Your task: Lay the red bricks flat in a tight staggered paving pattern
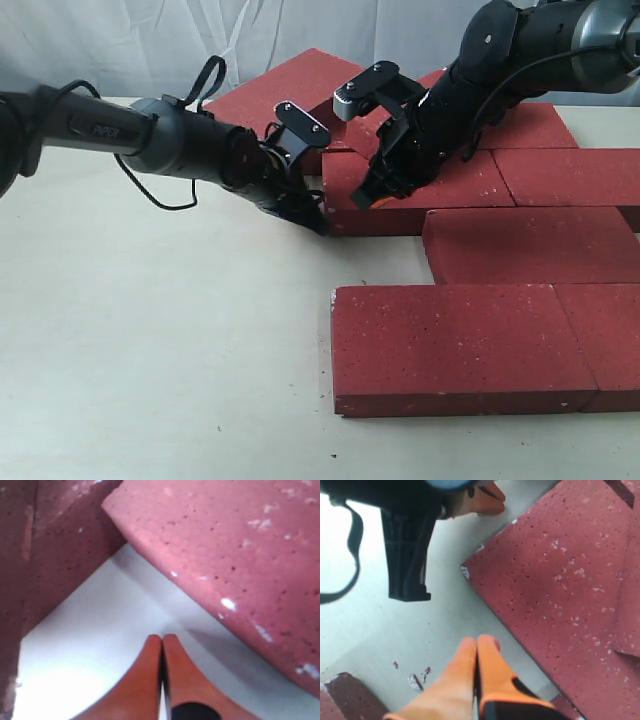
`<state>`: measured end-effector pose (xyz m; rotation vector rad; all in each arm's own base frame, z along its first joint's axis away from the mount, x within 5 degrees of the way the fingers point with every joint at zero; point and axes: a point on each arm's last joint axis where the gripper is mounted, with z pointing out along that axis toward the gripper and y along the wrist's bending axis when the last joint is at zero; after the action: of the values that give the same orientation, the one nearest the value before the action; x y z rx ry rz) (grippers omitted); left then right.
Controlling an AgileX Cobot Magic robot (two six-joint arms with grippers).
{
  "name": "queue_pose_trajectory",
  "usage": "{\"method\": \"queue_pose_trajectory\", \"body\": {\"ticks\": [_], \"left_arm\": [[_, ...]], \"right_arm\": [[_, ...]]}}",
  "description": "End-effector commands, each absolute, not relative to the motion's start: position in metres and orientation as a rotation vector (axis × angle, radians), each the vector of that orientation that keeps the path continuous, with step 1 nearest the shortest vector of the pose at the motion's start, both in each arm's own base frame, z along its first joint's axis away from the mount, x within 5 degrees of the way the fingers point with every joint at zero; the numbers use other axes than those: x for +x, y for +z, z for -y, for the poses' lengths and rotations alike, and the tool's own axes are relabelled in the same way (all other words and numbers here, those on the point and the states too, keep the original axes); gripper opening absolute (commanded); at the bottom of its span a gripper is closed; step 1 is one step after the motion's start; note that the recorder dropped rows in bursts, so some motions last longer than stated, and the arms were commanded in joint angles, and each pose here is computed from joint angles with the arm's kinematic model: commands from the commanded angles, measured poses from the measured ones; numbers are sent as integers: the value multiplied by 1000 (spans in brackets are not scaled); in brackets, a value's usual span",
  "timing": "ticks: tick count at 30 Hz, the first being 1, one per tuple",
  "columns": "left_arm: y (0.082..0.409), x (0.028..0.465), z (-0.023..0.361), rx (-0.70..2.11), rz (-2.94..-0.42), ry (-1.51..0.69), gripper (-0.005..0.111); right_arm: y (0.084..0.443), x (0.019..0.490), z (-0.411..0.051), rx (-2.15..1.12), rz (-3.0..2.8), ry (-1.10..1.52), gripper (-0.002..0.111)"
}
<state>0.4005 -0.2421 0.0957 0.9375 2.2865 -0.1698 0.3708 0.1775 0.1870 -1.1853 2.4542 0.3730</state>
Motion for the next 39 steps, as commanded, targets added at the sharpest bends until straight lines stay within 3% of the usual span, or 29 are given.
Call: {"method": "queue_pose_trajectory", "body": {"ticks": [1,17,33,39], "left_arm": [[106,401,237,938,-2301,-167,0],[97,385,273,915,-2256,-248,0],[99,389,254,913,-2354,-242,0],[121,389,246,916,-2367,-246,0]], "right_arm": [[191,371,-176,-1185,-2440,360,-1],[191,371,-176,-1182,-2438,358,-1],[192,371,-179,-1136,-2444,412,-1],[197,369,-180,-1111,-2443,447,-1]]}}
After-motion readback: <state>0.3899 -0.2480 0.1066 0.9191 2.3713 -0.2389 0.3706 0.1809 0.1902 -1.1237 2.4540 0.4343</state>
